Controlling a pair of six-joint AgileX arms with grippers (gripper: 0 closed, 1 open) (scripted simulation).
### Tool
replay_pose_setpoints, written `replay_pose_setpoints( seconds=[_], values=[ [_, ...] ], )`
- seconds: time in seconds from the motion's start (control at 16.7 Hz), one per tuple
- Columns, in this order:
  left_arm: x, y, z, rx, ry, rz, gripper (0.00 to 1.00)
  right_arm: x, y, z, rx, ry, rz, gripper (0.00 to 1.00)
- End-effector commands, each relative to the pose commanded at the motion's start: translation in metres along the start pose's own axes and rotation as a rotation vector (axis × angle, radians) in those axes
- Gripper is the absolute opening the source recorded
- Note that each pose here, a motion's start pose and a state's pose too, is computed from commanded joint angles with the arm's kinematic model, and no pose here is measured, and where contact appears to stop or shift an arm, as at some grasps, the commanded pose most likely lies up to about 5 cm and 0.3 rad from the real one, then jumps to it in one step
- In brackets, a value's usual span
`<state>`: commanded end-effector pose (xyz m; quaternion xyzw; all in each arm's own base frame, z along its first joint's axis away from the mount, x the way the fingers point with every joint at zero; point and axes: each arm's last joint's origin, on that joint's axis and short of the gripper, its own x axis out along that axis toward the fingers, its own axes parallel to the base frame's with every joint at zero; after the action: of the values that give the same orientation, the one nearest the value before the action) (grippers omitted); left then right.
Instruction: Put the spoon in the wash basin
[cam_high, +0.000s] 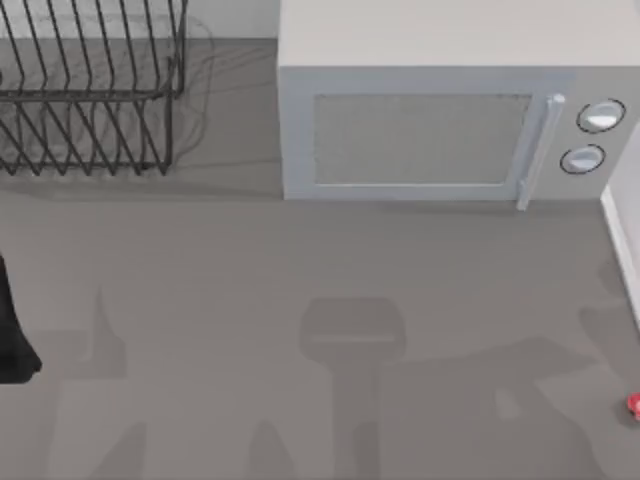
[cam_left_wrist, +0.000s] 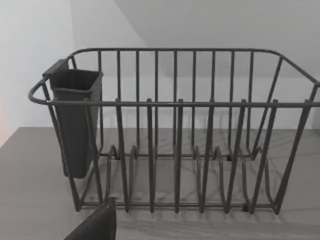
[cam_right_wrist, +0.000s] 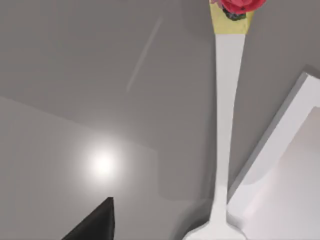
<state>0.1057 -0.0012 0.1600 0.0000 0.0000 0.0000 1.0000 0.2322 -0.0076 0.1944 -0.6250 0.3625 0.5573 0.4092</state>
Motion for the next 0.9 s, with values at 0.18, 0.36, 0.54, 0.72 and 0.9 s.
replay_pose_setpoints(
  seconds=[0.18, 0.36, 0.54, 0.72, 0.9],
  values=[
    [0.000, 0.000, 0.000, 0.000, 0.000, 0.000, 1.00, 0.010, -0.001, -0.001, 0.002, -0.002, 0.006, 1.00],
    [0.000, 0.000, 0.000, 0.000, 0.000, 0.000, 1.00, 0.039, -0.005, -0.003, 0.003, -0.001, 0.004, 1.00],
    [0.000, 0.000, 0.000, 0.000, 0.000, 0.000, 1.00, 0.073, -0.005, -0.003, 0.002, 0.005, -0.009, 1.00],
    [0.000, 0.000, 0.000, 0.000, 0.000, 0.000, 1.00, 0.096, -0.001, -0.002, 0.002, 0.001, 0.000, 1.00],
    [0.000, 0.000, 0.000, 0.000, 0.000, 0.000, 1.00, 0.100, 0.000, -0.001, 0.002, -0.001, 0.003, 1.00]
  ],
)
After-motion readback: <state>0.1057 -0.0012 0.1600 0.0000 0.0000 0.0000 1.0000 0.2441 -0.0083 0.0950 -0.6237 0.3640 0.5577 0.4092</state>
